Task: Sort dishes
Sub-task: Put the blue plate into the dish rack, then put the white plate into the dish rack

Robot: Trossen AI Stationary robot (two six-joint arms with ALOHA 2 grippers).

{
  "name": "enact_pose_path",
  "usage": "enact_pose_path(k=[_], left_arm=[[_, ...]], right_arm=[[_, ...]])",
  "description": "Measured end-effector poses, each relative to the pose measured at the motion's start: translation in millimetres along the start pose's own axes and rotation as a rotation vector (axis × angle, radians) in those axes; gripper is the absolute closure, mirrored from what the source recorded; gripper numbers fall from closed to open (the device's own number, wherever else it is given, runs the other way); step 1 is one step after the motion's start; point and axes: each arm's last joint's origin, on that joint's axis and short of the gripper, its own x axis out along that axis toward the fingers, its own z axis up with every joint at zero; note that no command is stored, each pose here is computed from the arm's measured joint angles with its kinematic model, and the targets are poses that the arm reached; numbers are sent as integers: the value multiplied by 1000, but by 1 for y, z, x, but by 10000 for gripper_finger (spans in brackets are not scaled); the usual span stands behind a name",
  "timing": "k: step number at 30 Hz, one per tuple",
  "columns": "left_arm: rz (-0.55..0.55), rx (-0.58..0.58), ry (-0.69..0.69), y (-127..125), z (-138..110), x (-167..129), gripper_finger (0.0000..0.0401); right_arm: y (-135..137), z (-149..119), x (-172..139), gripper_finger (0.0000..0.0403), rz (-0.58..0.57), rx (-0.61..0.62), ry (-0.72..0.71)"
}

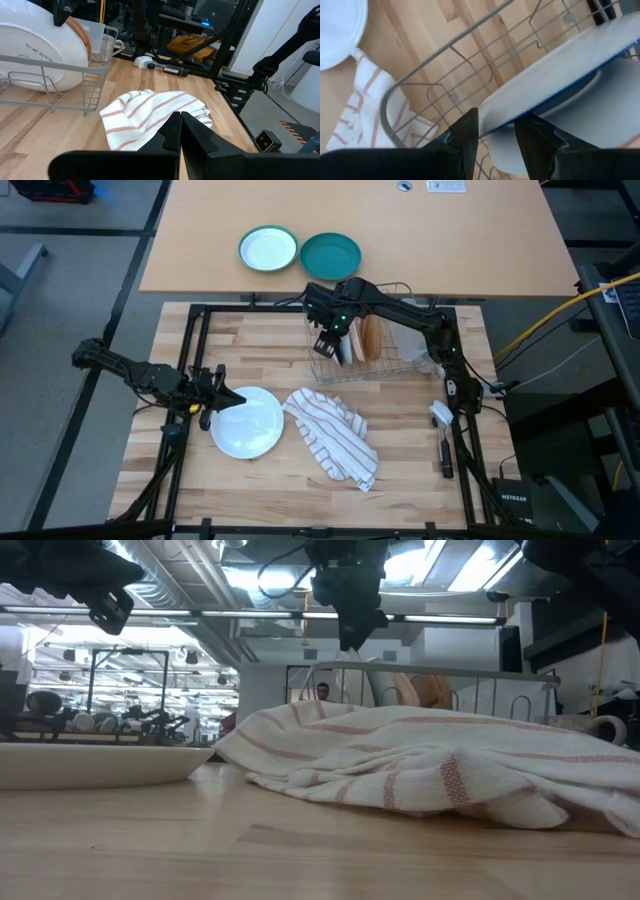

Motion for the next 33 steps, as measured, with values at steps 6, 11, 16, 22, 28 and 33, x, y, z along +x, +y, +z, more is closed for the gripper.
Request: enact_pose_path(k=[6, 11, 16, 22, 28, 33], left_arm=[[0, 0, 0, 0, 0, 0, 401], [1, 15, 1, 0, 0, 0, 401], [1, 20, 1, 0, 0, 0, 401], [7, 21, 4, 0, -1, 0, 401], [21, 17, 1, 1, 0, 0, 401], [23, 45, 0, 1, 0, 0, 401]], right_arm=[[-1, 2, 4, 272, 4, 5, -5], [0, 0, 15, 233, 17, 12, 43], [0, -3, 25, 177, 26, 5, 83], [1, -3, 25, 146, 71, -59, 90], [2, -4, 7, 144, 43, -104, 72], [2, -10, -16, 144, -30, -113, 16]])
